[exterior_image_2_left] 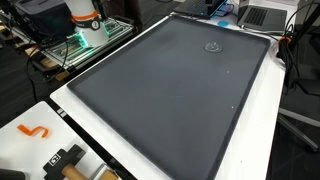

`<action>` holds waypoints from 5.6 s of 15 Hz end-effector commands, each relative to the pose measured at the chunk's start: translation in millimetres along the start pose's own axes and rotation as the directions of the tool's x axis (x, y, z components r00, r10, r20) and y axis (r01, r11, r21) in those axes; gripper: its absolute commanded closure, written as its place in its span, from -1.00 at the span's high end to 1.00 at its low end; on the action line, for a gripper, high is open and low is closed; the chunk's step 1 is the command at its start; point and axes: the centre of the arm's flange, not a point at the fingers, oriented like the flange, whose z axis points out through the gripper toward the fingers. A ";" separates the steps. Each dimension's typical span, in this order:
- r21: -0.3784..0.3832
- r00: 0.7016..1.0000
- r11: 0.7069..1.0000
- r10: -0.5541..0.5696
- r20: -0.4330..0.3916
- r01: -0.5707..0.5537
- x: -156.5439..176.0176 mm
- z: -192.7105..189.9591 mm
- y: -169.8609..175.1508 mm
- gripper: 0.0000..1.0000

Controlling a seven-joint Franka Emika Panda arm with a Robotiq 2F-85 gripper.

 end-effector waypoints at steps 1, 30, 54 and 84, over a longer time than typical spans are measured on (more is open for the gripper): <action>-0.075 0.996 0.997 0.021 0.082 -0.014 21.1 1.8 -29.3 1.00; -0.549 0.969 0.799 -0.187 0.162 0.246 91.9 125.8 -94.2 1.00; -0.350 0.992 0.935 -0.013 0.124 0.057 126.6 118.8 -30.6 1.00; -0.214 0.966 0.973 0.137 0.217 -0.090 102.9 40.0 -15.3 1.00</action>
